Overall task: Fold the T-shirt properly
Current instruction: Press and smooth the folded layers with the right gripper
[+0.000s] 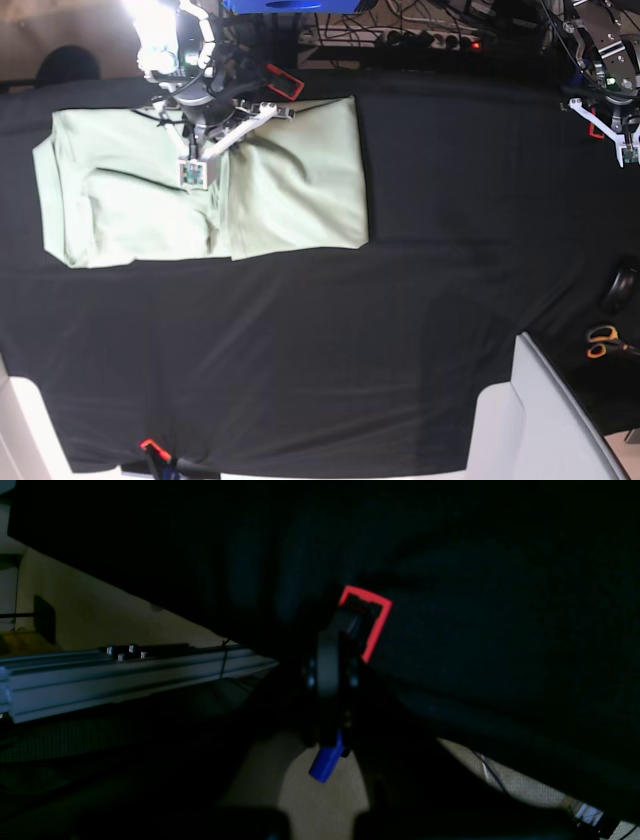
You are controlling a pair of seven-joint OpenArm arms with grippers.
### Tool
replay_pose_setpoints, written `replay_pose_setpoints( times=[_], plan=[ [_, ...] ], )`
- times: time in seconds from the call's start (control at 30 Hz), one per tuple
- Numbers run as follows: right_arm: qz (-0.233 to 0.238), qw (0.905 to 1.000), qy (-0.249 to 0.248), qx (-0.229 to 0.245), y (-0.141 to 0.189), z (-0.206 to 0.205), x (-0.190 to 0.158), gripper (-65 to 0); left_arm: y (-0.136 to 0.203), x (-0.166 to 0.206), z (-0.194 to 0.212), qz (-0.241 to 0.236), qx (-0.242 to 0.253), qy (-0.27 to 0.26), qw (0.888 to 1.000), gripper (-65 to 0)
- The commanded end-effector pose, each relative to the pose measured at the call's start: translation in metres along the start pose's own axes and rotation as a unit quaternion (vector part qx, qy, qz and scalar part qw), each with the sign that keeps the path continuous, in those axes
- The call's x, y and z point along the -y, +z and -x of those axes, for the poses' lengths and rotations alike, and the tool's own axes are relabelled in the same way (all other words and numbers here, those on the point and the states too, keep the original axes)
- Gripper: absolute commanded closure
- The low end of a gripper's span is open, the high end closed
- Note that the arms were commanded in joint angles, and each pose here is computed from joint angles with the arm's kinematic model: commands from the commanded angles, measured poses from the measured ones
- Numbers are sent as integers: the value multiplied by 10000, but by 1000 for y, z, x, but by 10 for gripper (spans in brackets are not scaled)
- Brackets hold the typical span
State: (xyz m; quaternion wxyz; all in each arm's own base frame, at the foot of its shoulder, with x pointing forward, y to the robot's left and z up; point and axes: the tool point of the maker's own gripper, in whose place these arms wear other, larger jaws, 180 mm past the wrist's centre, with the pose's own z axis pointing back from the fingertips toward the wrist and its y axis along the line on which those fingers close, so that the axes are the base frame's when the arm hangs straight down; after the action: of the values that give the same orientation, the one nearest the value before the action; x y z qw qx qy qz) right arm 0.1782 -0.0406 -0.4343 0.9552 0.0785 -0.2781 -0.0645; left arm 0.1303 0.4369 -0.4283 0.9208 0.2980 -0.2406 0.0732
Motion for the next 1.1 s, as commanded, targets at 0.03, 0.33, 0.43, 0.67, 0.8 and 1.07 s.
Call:
replay_pose_setpoints(
  times=[0.03,0.33,0.43,0.67,0.8,1.07],
  plan=[
    [-14,10000,-8,55,3,-5,-1,-3,1,-12,-12,-138,191,-59,9997,0],
    [288,9988,-368,126,12,-7,10,-3,1,-12,-13,-138,197,-54,9997,0],
    [321,9988,-346,109,10,-5,12,-3,1,-11,-13,-132,199,-59,9997,0],
    [427,9986,-303,8,0,9,16,-6,1,-11,-13,-132,199,-59,9997,0],
    [466,9985,-302,-10,-2,13,18,-10,1,-11,-13,-132,193,-64,9997,0],
    [386,9986,-361,99,8,7,14,-251,1,-11,-12,-127,190,-59,9997,0]
  ],
)
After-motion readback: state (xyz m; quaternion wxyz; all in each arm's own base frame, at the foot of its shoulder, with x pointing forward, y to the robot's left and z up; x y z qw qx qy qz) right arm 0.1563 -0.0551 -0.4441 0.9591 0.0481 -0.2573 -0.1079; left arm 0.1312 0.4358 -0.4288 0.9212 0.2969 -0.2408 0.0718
